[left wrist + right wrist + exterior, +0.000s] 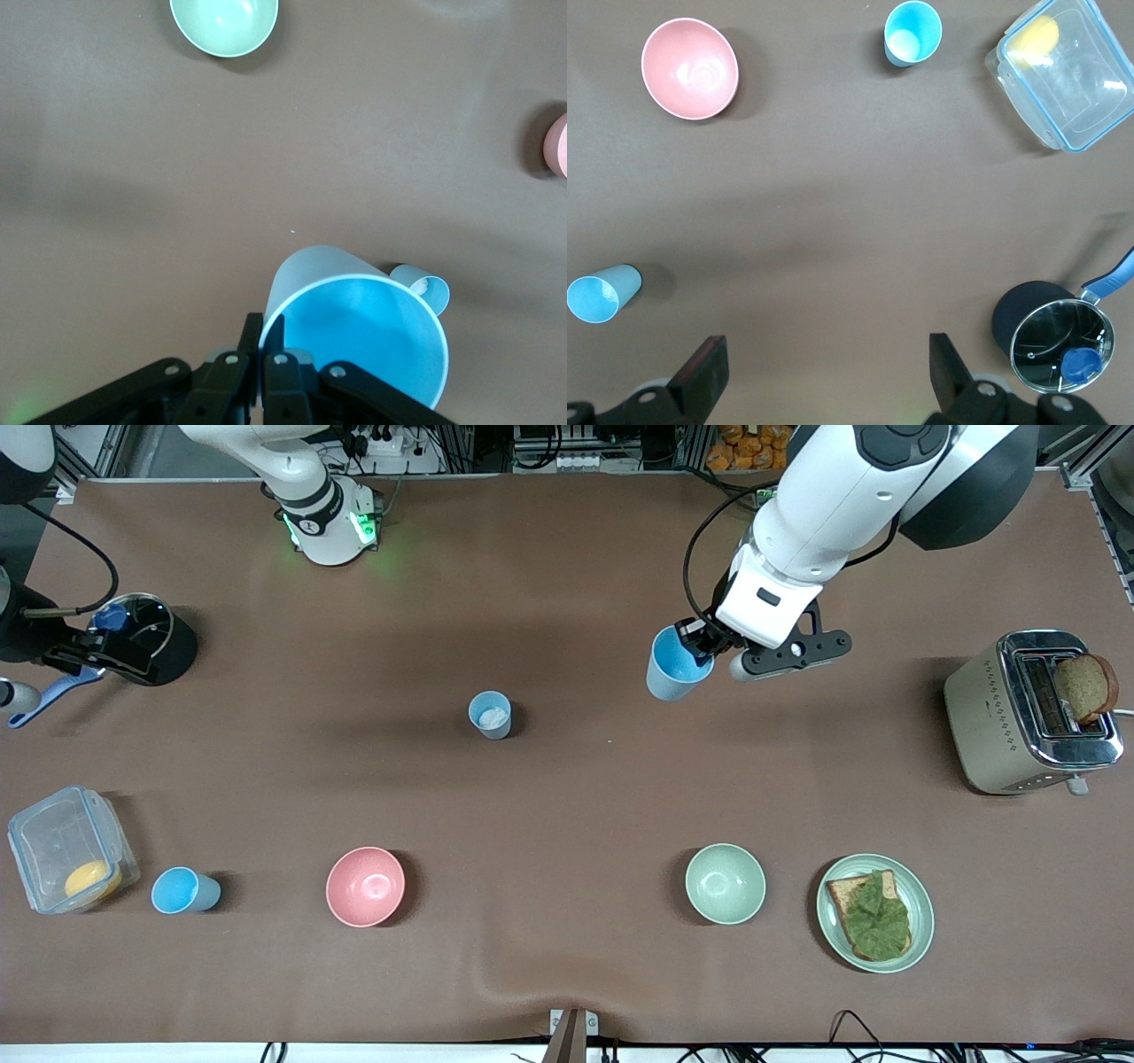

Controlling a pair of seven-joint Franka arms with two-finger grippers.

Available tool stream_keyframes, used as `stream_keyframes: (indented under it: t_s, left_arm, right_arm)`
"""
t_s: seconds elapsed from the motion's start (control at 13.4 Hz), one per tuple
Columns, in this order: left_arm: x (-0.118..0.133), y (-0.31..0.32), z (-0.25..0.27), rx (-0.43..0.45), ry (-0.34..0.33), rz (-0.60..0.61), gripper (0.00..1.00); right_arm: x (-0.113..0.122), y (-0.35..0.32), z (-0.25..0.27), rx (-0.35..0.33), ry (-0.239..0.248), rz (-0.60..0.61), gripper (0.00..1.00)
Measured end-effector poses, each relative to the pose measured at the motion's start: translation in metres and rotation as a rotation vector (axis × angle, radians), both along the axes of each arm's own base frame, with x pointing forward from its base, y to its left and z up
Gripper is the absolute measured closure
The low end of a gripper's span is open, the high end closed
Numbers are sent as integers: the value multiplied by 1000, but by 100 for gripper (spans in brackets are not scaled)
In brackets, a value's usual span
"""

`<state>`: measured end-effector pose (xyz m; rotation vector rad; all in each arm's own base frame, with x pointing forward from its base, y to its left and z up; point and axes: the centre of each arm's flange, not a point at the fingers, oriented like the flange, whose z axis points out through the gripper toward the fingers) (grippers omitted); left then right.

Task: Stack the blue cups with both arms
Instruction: 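Carry the held blue cup with the left gripper toward the standing cup, then lower the held cup into the standing blue cup with the left gripper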

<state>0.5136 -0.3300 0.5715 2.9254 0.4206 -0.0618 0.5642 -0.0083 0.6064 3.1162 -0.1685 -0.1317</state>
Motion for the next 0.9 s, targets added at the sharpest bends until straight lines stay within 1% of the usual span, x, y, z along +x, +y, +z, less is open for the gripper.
stream_keyframes:
  t_s: [0.3, 0.52, 0.9]
  left_arm:
    - [1, 0, -2, 0, 4, 0, 97]
    - [3, -9, -13, -5, 16, -13, 97]
    - [16, -63, -57, -87, 19, -66, 97]
  right_arm:
    - [0, 5, 0, 0, 1, 9, 0]
    - [0, 6, 0, 0, 1, 11, 0]
    - [0, 7, 0, 0, 2, 12, 0]
